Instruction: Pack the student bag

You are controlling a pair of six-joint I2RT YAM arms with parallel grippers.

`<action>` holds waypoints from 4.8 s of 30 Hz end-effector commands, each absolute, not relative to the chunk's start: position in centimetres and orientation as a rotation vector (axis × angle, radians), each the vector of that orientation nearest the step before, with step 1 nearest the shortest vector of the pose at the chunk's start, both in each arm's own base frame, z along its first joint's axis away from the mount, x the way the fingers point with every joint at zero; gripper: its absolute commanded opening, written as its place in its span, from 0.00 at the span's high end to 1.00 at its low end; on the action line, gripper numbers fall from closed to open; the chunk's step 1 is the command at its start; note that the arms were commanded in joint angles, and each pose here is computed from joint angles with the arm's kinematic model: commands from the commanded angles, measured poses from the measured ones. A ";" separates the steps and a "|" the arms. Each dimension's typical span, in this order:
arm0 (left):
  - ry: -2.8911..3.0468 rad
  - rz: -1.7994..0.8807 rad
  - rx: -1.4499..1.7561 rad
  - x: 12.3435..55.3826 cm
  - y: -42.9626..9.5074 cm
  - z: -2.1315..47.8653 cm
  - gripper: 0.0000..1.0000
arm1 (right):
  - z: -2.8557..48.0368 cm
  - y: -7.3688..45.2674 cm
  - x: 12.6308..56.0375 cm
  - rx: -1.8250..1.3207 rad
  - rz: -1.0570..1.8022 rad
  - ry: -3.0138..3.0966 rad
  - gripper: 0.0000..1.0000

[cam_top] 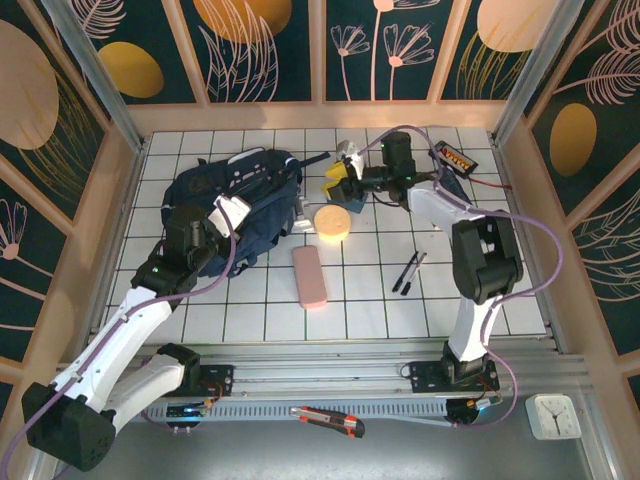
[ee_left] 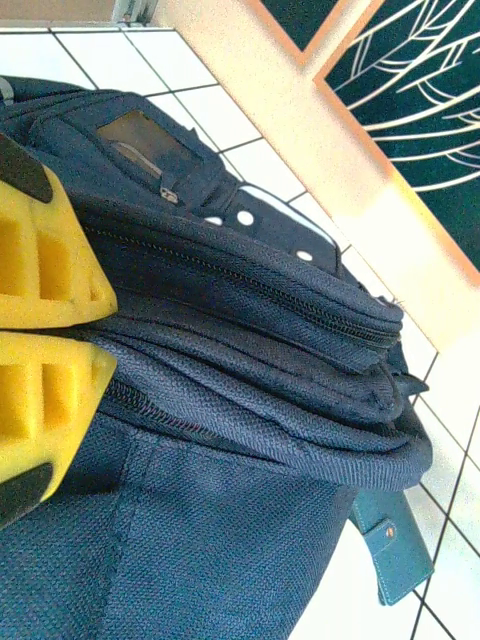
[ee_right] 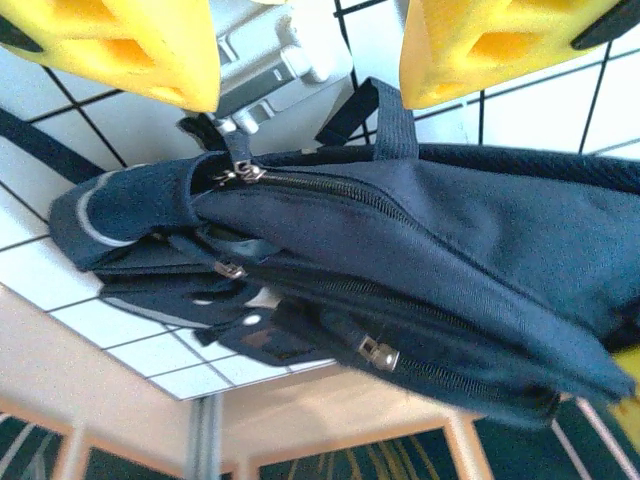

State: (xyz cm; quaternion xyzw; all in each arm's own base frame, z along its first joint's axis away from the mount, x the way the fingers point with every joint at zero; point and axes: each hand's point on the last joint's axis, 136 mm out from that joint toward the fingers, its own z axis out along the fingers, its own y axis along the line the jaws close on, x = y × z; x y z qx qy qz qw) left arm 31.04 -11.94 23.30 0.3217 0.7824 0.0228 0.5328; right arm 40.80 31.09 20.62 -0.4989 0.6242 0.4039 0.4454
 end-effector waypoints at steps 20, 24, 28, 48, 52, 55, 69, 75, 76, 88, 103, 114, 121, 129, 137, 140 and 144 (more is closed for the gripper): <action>1.678 0.060 0.726 31.6 -12.1 29.4 1.00 | 14.8 37.0 43.6 -1.256 1.240 1.408 0.49; 1.671 0.063 0.724 31.6 -11.9 29.7 1.00 | 14.2 37.5 43.5 -1.251 1.310 1.418 0.49; 1.663 0.064 0.723 31.7 -11.8 30.1 1.00 | 13.6 37.7 43.5 -1.225 1.360 1.425 0.49; 1.658 0.059 0.722 32.4 -11.3 30.4 1.00 | 14.6 39.1 42.2 -1.229 1.491 1.376 0.56; 1.660 0.055 0.722 32.5 -11.3 30.3 1.00 | 14.6 39.1 42.2 -1.223 1.490 1.382 0.66; 1.659 0.057 0.717 32.5 -11.2 30.3 1.00 | 14.5 38.9 42.3 -1.213 1.488 1.394 0.75; 1.682 0.135 0.698 32.8 -9.8 29.9 1.00 | 15.1 37.4 42.7 -1.142 1.432 1.460 1.00; 1.732 0.238 0.743 33.2 -8.8 28.1 1.00 | 13.9 36.7 41.7 -1.242 1.351 1.597 1.00; 1.738 0.244 0.756 33.2 -8.8 27.8 1.00 | 13.5 36.9 41.4 -1.268 1.338 1.635 1.00; 1.747 0.162 0.833 33.1 -10.4 25.6 1.00 | 15.5 38.2 39.8 -1.281 1.206 1.861 1.00; 1.763 0.105 0.911 32.9 -13.1 23.2 1.00 | 17.5 39.0 35.6 -1.335 1.031 2.104 1.00; 1.851 0.266 0.744 34.3 -9.9 22.8 1.00 | 20.7 35.5 31.5 -1.316 1.100 2.077 1.00; 1.833 0.044 0.722 34.4 -13.4 24.4 1.00 | 20.0 37.7 29.3 -1.371 1.140 2.079 1.00; 1.796 -0.146 0.706 33.5 -16.7 25.1 1.00 | 19.6 41.0 30.7 -1.252 1.040 2.113 1.00; 1.773 -0.214 0.730 32.9 -18.2 25.3 1.00 | 21.0 45.1 26.7 -1.327 1.231 2.022 1.00; 1.765 -0.238 0.739 32.6 -18.6 25.2 1.00 | 22.1 45.3 26.9 -1.277 1.279 1.991 1.00; 1.765 -0.283 0.751 31.8 -19.0 24.8 1.00 | 23.3 44.9 27.6 -1.190 1.349 1.944 1.00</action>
